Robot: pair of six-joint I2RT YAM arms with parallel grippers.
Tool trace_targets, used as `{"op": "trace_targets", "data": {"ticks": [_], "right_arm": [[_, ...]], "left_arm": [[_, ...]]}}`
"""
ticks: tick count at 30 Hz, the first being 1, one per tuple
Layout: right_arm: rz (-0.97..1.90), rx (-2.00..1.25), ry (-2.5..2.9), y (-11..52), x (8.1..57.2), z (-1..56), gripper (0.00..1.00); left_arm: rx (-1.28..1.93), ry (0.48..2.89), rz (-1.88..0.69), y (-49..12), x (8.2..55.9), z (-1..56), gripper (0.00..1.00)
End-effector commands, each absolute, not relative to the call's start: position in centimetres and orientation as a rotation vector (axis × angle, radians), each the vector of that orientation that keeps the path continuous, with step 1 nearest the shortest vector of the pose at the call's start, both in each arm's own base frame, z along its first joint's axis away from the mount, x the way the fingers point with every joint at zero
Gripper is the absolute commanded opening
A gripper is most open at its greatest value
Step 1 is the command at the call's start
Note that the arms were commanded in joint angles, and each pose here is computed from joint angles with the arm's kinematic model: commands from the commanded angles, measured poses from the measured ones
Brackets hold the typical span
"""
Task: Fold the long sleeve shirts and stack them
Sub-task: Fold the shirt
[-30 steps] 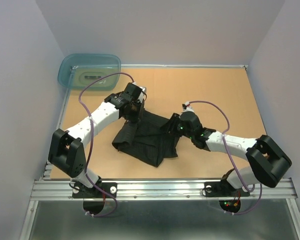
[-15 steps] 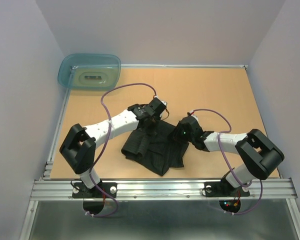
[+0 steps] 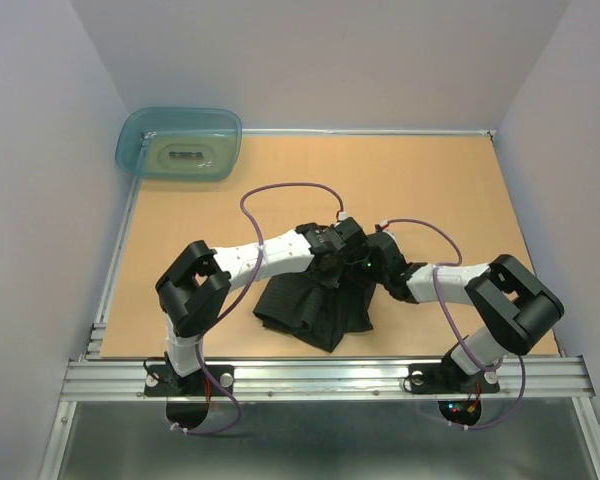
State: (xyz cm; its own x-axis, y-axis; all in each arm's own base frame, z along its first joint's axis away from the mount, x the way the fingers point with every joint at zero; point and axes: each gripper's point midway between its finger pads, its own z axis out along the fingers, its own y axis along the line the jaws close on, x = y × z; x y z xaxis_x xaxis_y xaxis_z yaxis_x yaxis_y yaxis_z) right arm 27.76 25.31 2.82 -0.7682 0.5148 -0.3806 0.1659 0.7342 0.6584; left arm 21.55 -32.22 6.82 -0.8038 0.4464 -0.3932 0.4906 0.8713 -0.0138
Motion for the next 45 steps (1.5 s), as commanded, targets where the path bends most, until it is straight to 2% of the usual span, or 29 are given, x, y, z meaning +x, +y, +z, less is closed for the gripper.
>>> {"op": "trace_targets", "data": {"ticks": [1,4,5,8,11,15,19,25,32,34,36,45], "right_arm": [[0.757,0.54,2.427,23.7,26.6,0.8,0.31],[0.763,0.535,2.403,23.6,26.7,1.5,0.31],[0.766,0.534,2.396,23.6,26.7,1.7,0.31],[0.785,0.531,2.35,23.4,27.0,3.2,0.32],[0.788,0.523,2.295,22.9,27.3,4.9,0.33],[0.75,0.514,2.232,21.8,27.6,7.3,0.34],[0.641,0.514,2.185,19.5,27.6,8.9,0.34],[0.585,0.602,2.194,16.3,27.8,8.2,0.34],[0.588,0.659,2.277,15.3,27.4,5.8,0.34],[0.583,0.665,2.29,15.1,27.6,5.4,0.35],[0.593,0.649,2.31,15.4,27.7,5.0,0.43],[0.69,0.586,2.375,17.1,28.1,3.5,0.45]], "left_arm": [[0.582,2.623,-0.218,-33.7,22.6,9.2,0.19],[0.561,2.597,-0.246,-34.1,22.9,10.7,0.41],[0.554,2.584,-0.257,-34.0,22.9,11.4,0.55],[0.54,2.552,-0.288,-33.9,22.9,13.2,0.72],[0.52,2.525,-0.323,-33.4,22.7,14.7,0.79],[0.491,2.447,-0.44,-32.8,21.9,18.3,0.8],[0.485,2.441,-0.484,-32.9,21.5,18.7,0.8],[0.477,2.457,-0.477,-34.7,22.5,16.8,0.8],[0.575,2.494,-0.368,-37.2,23.1,13.5,0.8],[0.582,2.5,-0.309,-37.4,23.5,12.5,0.8],[0.578,2.507,-0.256,-37.3,23.9,11.6,0.8],[0.565,2.534,-0.135,-37.1,24.7,9.0,0.72]]}}
